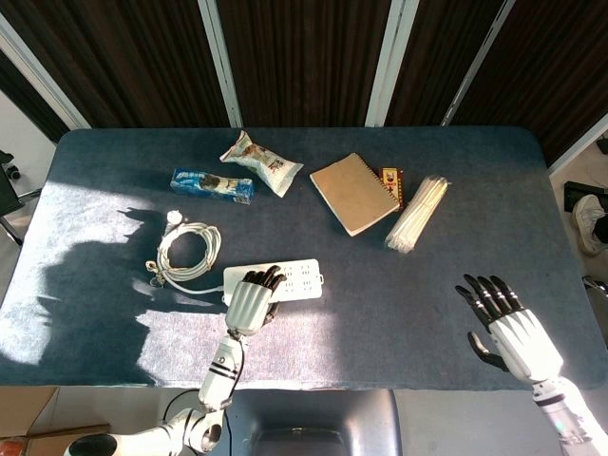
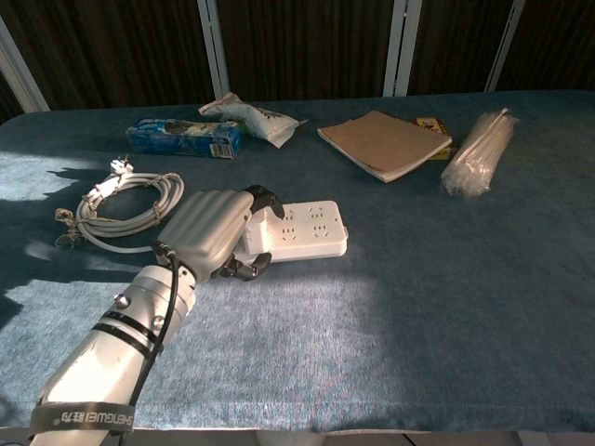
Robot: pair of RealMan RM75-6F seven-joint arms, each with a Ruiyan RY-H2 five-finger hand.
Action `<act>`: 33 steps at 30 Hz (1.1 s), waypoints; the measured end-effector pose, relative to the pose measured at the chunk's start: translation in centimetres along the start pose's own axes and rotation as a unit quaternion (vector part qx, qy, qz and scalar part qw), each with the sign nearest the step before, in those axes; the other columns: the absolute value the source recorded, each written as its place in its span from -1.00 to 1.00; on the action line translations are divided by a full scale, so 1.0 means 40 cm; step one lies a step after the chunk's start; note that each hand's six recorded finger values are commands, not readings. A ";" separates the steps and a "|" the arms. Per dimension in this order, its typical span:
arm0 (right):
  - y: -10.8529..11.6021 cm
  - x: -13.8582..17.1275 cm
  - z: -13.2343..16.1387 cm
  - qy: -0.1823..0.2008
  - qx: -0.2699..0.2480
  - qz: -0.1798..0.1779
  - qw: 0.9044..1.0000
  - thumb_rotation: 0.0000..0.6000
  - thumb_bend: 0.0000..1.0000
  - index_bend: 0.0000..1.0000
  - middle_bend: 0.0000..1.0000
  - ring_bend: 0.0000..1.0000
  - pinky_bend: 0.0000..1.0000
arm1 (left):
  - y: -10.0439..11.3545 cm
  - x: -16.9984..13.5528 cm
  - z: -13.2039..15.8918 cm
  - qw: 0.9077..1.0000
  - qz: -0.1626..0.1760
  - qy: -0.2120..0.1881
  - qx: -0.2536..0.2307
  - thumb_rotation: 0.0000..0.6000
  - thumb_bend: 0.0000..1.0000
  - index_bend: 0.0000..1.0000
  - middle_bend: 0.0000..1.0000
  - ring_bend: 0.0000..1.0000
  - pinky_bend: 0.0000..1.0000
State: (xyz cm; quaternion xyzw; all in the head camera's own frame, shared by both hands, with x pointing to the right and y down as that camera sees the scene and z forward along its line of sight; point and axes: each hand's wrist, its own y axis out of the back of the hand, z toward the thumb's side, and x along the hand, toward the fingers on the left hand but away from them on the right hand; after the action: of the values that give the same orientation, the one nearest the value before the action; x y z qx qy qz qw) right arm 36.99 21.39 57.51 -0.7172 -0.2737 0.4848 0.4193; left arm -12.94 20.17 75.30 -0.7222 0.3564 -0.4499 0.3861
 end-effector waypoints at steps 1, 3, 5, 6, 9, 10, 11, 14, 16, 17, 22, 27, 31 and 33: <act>-0.007 -0.034 0.019 0.014 0.002 0.006 1.000 1.00 0.51 -0.85 -0.90 -1.00 -1.00 | 0.001 0.000 0.001 1.000 0.000 0.000 0.001 1.00 -0.26 -0.26 -0.10 -0.17 -0.06; -0.020 -0.085 0.052 0.036 0.006 0.014 0.999 1.00 0.58 -0.80 -0.87 -1.00 -1.00 | 0.005 0.001 0.002 1.000 0.001 0.000 0.001 1.00 -0.24 -0.23 -0.07 -0.14 -0.03; -0.036 -0.142 0.093 0.057 0.009 0.022 0.998 1.00 0.62 -0.79 -0.85 -1.00 -1.00 | 0.007 0.001 0.001 1.000 0.001 0.001 0.000 1.00 -0.23 -0.21 -0.05 -0.12 -0.01; -0.044 -0.165 0.109 0.064 0.010 0.026 0.998 1.00 0.65 -0.78 -0.85 -1.00 -1.00 | 0.009 0.001 0.001 1.000 0.002 0.001 0.000 1.00 -0.22 -0.21 -0.05 -0.12 -0.01; -0.074 -0.231 0.157 0.079 0.013 0.043 0.996 1.00 0.71 -0.77 -0.83 -1.00 -1.00 | 0.015 0.001 -0.003 1.000 0.004 0.002 0.000 1.00 -0.21 -0.20 -0.05 -0.12 -0.01; -0.089 -0.253 0.176 0.084 0.016 0.049 0.995 1.00 0.73 -0.76 -0.83 -1.00 -1.00 | 0.018 0.000 -0.004 1.000 0.005 0.002 0.001 1.00 -0.20 -0.20 -0.05 -0.12 -0.01; -0.099 -0.268 0.190 0.087 0.017 0.053 0.995 1.00 0.76 -0.76 -0.83 -1.00 -1.00 | 0.021 0.001 -0.005 1.000 0.006 0.002 0.001 1.00 -0.19 -0.20 -0.05 -0.12 -0.01; -0.125 -0.308 0.228 0.093 0.014 0.062 0.994 1.00 0.93 -0.75 -0.82 -1.00 -1.00 | 0.028 0.002 -0.009 1.000 0.009 0.005 0.000 1.00 -0.19 -0.20 -0.04 -0.12 -0.01; -0.137 -0.332 0.254 0.101 0.012 0.064 0.993 1.00 0.99 -0.74 -0.81 -1.00 -1.00 | 0.031 0.003 -0.012 1.000 0.011 0.006 -0.001 1.00 -0.19 -0.20 -0.04 -0.12 -0.01; -0.142 -0.341 0.265 0.105 0.011 0.065 0.992 1.00 1.00 -0.72 -0.80 -1.00 -1.00 | 0.031 0.003 -0.013 1.000 0.011 0.007 -0.002 1.00 -0.19 -0.20 -0.05 -0.12 -0.01; -0.175 -0.391 0.316 0.117 0.000 0.080 0.990 1.00 1.00 -0.69 -0.77 -1.00 -1.00 | 0.032 0.001 -0.019 1.000 0.011 0.009 -0.006 1.00 -0.19 -0.20 -0.04 -0.12 -0.01; -0.207 -0.418 0.344 0.122 -0.003 0.096 0.988 1.00 1.00 -0.68 -0.77 -1.00 -1.00 | 0.033 -0.001 -0.022 1.000 0.012 0.011 -0.008 1.00 -0.19 -0.20 -0.04 -0.12 -0.02; -0.249 -0.448 0.373 0.123 -0.002 0.105 0.987 1.00 1.00 -0.68 -0.76 -1.00 -1.00 | 0.028 -0.005 -0.026 1.000 0.007 0.012 -0.002 1.00 -0.19 -0.21 -0.05 -0.12 -0.04; -0.269 -0.461 0.386 0.124 -0.001 0.106 0.987 1.00 1.00 -0.68 -0.76 -1.00 -1.00 | 0.028 -0.007 -0.026 1.000 0.006 0.011 -0.001 1.00 -0.19 -0.21 -0.05 -0.12 -0.05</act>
State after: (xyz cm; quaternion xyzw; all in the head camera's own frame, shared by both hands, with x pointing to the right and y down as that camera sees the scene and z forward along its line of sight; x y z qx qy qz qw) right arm 15.83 17.22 72.67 -0.7970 -0.1424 0.4338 0.3953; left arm -14.19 19.67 74.54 -0.7154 0.3654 -0.4548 0.3845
